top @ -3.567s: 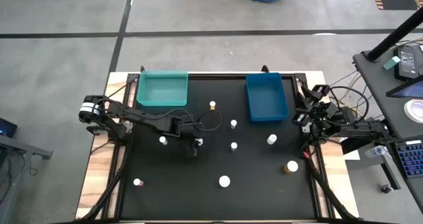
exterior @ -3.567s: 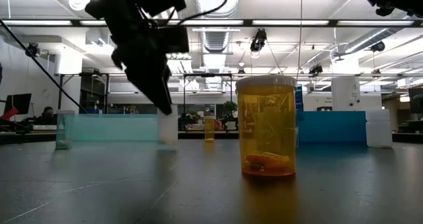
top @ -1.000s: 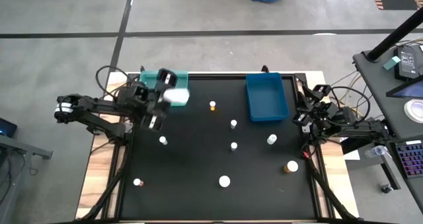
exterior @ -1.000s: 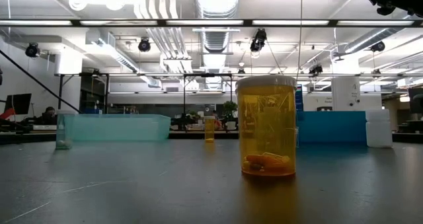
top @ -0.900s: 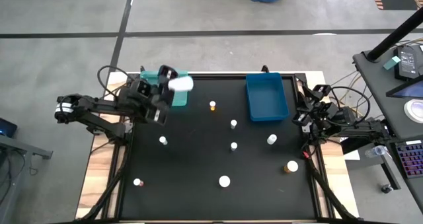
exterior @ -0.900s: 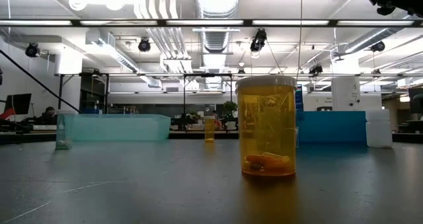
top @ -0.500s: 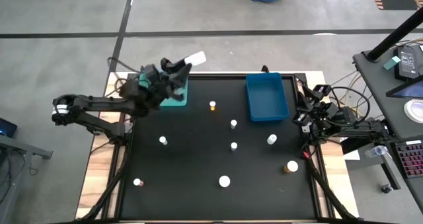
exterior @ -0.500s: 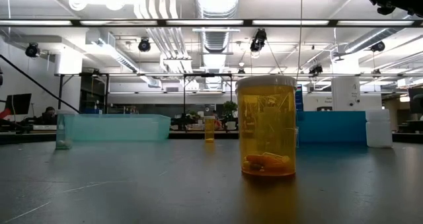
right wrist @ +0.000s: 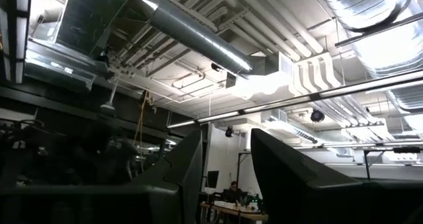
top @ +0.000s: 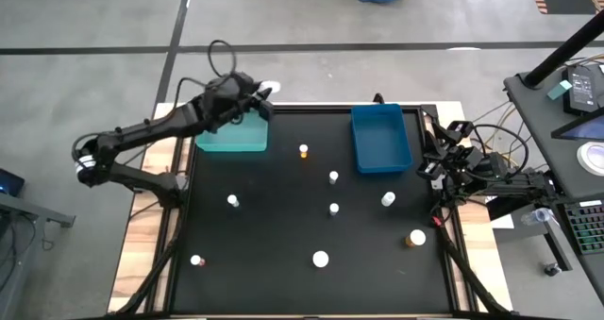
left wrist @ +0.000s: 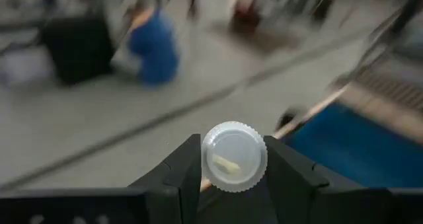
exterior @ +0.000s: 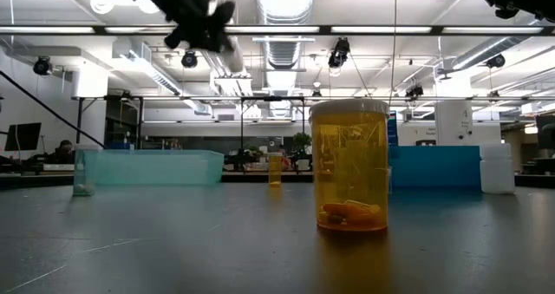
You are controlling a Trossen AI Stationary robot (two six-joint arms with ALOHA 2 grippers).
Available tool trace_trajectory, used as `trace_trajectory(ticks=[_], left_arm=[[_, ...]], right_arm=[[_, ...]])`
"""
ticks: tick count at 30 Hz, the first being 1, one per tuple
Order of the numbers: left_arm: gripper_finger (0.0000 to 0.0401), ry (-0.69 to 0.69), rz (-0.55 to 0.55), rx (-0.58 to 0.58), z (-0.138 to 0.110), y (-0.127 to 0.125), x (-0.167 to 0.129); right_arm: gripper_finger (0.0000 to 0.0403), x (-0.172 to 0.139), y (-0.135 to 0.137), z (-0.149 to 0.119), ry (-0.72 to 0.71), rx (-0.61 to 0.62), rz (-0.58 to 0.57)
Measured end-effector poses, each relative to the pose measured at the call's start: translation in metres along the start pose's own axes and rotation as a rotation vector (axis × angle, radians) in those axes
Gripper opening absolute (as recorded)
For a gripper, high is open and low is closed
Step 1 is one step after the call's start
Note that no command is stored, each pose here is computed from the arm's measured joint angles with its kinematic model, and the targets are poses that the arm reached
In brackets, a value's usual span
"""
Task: Pick and place medicine bottles into bin by pill shape (circle, oval)
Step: Put the white capsule bottle into the light blue bin
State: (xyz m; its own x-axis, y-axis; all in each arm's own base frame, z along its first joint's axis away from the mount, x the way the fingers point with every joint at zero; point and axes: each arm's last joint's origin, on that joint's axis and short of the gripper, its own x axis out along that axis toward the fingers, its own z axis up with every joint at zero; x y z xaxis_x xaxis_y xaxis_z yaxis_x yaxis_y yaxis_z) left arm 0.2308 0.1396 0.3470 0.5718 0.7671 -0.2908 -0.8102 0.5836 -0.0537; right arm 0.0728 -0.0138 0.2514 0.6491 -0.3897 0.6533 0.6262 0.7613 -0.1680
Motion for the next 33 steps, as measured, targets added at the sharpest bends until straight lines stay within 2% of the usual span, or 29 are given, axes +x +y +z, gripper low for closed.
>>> trace_trajectory(ticks=[10,16,21,30,33], left_arm=[[0.0118,0.518,0.329,0.054,-0.057,0.066,0.047],[0.0118,0.756,0.355,0.008,-0.092,0.096,0.077],[0.0118,0.790,0.370,0.007,-0.107,0.101,0.096],[0.0119,0.749,0.368,-0.006,-0.108,0.102,0.104],[0.0131,0.733,0.366,-0.011,-0.107,0.102,0.105]], right_arm=[[0.0121,0.000,0.000,0.000,0.000,0.001,0.000],[0.0121,0.000,0.000,0.000,0.000,0.000,0.000],[0.0121,0.000,0.000,0.000,0.001,-0.008,0.001],[0.0121,0.000,0.000,0.000,0.001,-0.008,0.001],[0.0121,0.000,0.000,0.000,0.001,-0.007,0.001]])
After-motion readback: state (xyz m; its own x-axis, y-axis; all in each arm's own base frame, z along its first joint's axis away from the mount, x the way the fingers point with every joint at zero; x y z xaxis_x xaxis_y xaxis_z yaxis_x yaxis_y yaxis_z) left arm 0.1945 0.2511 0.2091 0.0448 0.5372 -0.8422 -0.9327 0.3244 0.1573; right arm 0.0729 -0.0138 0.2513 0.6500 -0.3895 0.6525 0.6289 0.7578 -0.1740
